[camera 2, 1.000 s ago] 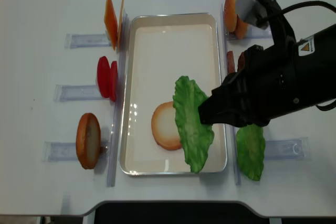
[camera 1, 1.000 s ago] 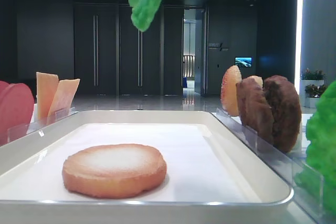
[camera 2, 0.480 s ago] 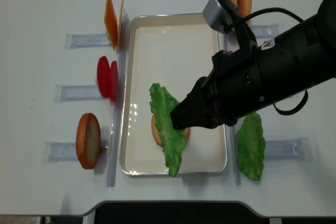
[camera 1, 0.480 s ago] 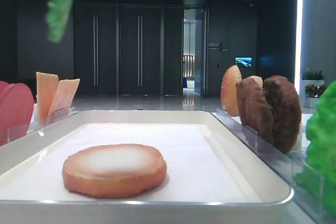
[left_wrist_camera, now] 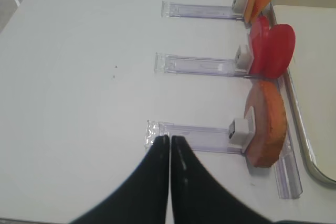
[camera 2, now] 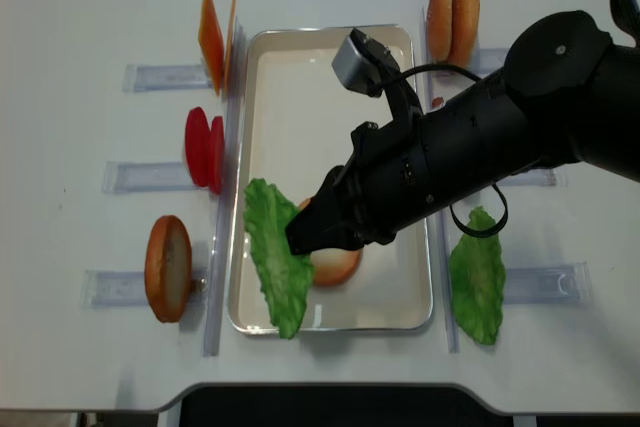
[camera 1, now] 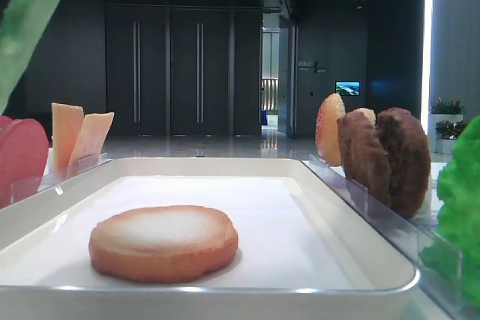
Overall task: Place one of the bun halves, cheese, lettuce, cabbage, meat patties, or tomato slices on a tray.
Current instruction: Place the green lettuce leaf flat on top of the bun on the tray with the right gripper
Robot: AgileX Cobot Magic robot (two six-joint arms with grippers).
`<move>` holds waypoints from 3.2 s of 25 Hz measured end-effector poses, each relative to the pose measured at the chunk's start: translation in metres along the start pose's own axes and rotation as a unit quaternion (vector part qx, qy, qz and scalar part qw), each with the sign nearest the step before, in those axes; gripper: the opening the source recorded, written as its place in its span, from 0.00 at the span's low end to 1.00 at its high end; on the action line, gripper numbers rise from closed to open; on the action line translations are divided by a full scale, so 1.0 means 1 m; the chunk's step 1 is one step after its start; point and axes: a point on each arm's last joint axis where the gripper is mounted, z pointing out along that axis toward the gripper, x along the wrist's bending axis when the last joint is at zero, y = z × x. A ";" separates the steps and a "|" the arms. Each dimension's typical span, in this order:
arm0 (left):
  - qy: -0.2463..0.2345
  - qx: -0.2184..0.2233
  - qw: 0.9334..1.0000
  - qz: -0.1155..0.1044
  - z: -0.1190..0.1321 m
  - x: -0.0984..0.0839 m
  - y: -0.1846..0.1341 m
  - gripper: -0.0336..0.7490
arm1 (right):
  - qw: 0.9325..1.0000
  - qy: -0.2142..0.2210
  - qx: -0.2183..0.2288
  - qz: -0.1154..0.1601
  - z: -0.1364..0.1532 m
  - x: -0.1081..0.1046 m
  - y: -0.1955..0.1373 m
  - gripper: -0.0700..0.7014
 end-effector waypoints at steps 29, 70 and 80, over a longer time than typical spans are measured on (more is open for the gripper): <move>0.000 0.000 1.000 0.000 0.000 0.000 0.000 0.04 | 0.997 -0.077 -0.023 0.012 0.024 -0.047 0.006 0.11; 0.000 0.000 1.000 0.000 0.000 0.000 0.000 0.04 | 0.980 -0.190 0.010 -0.059 0.015 -0.082 0.005 0.11; 0.000 0.000 1.000 0.000 0.000 0.000 0.000 0.04 | 0.975 -0.211 0.021 -0.072 0.013 -0.086 0.004 0.12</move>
